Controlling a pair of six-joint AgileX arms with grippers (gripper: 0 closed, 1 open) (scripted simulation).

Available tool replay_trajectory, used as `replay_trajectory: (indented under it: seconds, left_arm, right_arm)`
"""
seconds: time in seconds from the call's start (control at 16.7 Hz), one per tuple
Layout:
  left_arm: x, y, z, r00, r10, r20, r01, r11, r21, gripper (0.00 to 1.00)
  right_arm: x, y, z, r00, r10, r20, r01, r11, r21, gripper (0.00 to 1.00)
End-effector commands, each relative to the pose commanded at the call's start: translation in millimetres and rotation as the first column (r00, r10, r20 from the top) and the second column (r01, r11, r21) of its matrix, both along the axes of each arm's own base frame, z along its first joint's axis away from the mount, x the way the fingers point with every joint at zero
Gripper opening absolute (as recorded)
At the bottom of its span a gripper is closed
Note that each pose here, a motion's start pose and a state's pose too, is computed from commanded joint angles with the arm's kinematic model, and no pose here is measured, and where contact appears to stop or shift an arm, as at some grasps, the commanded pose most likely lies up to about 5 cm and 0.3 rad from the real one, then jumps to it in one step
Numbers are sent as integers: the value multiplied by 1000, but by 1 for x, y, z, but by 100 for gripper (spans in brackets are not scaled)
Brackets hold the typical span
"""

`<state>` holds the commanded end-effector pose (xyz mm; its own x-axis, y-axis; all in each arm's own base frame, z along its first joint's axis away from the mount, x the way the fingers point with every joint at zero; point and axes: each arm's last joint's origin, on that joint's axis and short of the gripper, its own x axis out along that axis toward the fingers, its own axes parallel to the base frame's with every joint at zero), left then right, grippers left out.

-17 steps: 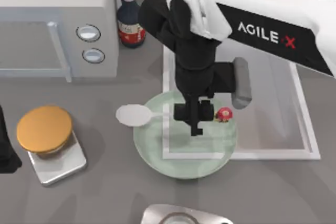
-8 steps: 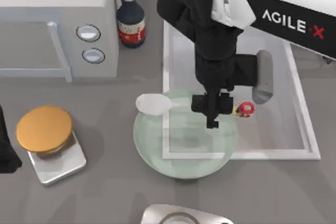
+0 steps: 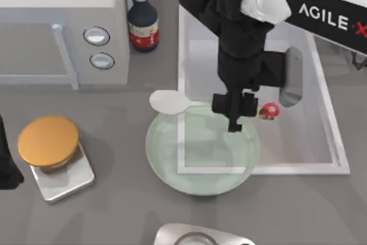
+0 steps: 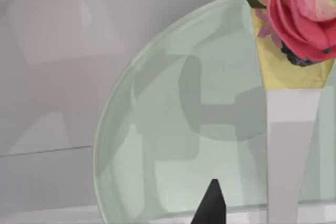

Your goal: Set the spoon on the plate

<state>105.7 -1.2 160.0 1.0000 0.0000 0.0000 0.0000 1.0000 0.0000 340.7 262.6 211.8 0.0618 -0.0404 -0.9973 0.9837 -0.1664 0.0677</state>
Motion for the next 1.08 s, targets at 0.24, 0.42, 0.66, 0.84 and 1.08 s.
replay_trajectory:
  seconds: [0.24,0.42,0.66,0.84,1.08]
  left_arm:
    - [0,0,0,1000,0,0,0,1000,0,100]
    - [0,0,0,1000,0,0,0,1000,0,100]
    - [0,0,0,1000,0,0,0,1000,0,100]
    - [0,0,0,1000,0,0,0,1000,0,100]
    - [0,0,0,1000,0,0,0,1000,0,100]
  right_arm:
    - [1,15,-12,998,56,17,-56,998,36,0]
    - [0,26,-28,995,95,14,-96,994,48,0]
    - [-3,37,-60,992,126,-28,-125,992,30,0]
    - [-5,38,-77,989,133,-60,-132,991,9,0]
    - [-5,38,-77,989,133,-60,-132,991,9,0]
